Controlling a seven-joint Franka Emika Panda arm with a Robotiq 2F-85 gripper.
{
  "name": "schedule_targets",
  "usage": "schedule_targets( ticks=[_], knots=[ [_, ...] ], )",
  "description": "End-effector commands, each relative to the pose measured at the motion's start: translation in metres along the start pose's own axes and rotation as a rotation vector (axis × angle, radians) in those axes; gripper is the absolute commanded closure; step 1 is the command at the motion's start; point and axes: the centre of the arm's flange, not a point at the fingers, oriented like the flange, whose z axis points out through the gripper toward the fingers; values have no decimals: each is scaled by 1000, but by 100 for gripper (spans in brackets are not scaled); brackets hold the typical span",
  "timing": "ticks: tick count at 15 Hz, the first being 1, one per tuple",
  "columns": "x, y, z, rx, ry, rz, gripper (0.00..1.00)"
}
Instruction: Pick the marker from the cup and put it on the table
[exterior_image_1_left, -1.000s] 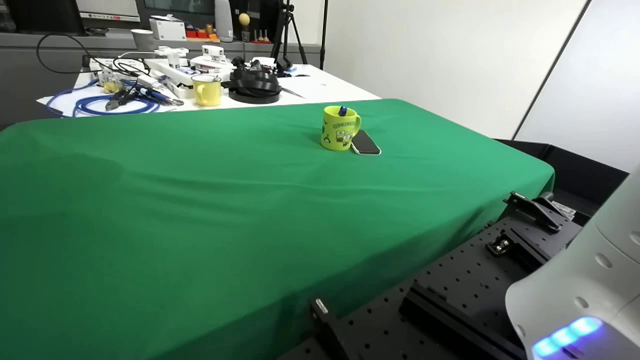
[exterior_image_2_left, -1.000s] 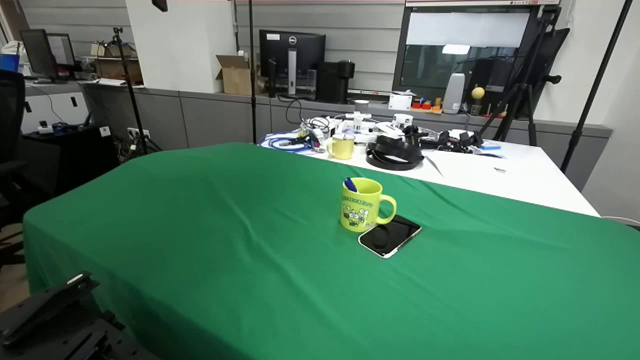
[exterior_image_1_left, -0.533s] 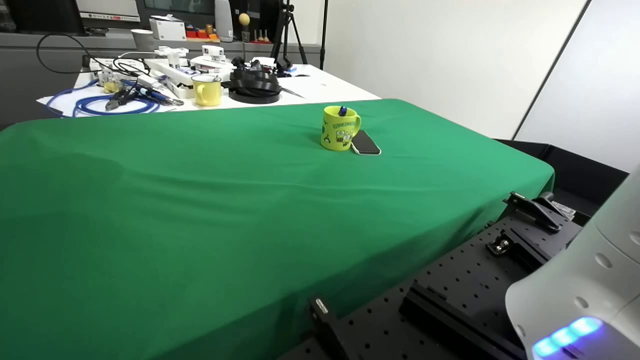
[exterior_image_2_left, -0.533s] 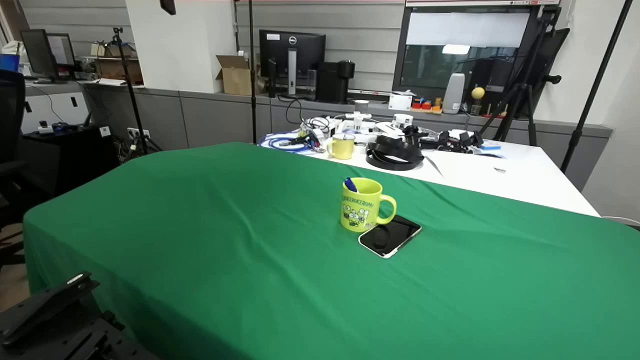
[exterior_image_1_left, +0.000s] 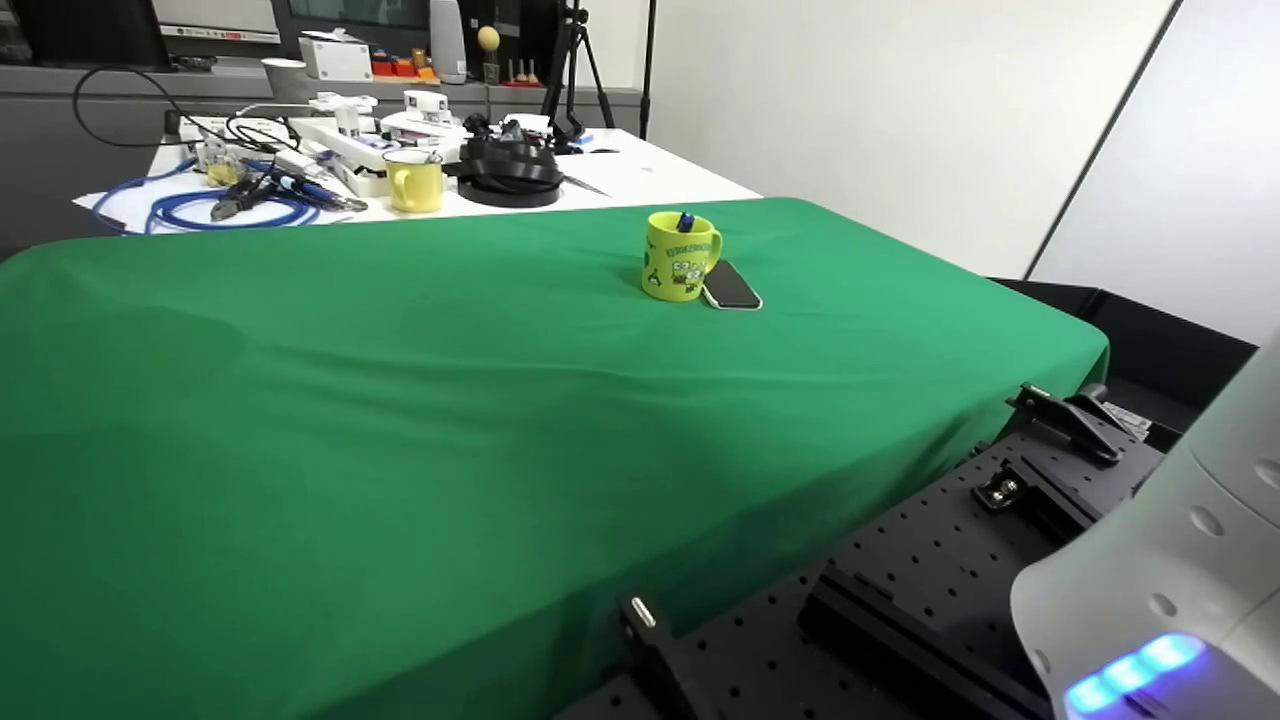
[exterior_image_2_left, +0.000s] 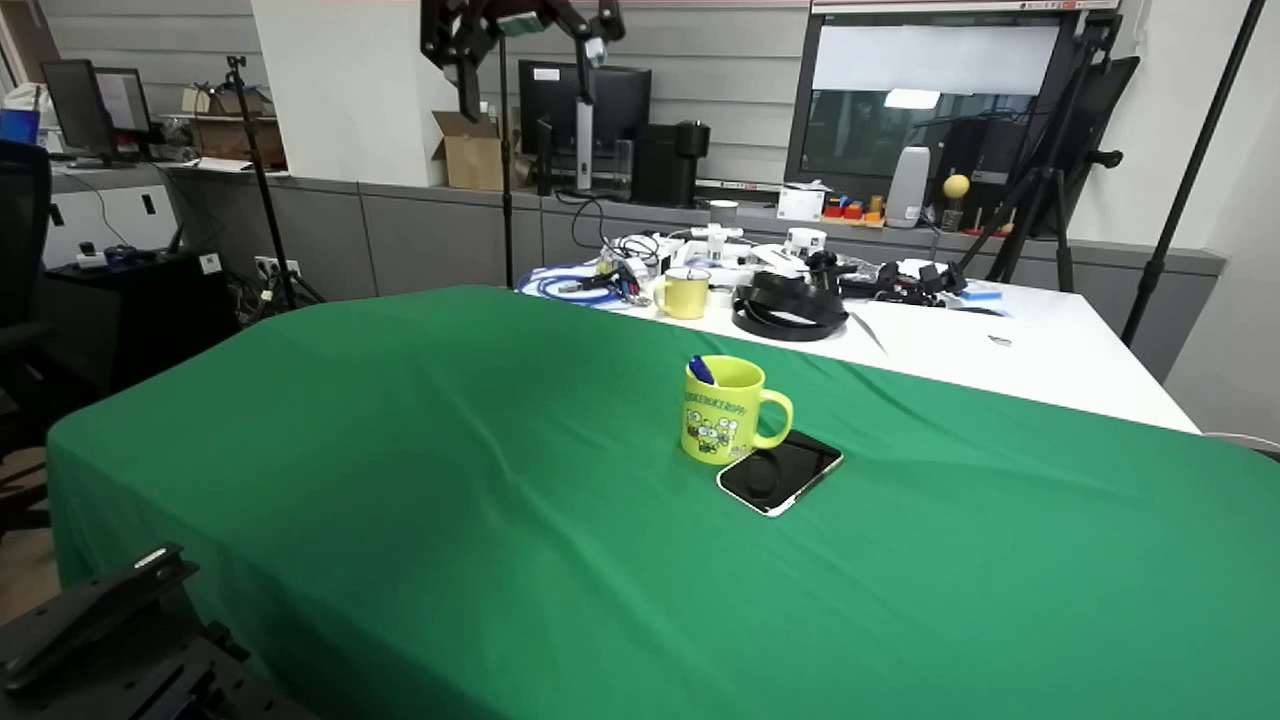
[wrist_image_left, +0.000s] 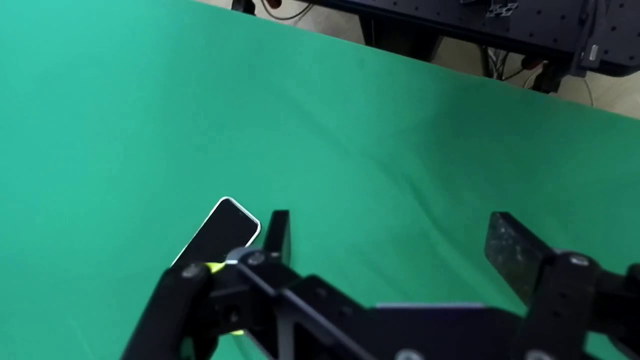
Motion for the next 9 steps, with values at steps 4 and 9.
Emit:
schedule_targets(
  ticks=[4, 9],
  knots=[
    [67, 99, 21, 195, -255, 125, 0],
    [67, 124, 65, 300, -278, 123, 0]
  ],
)
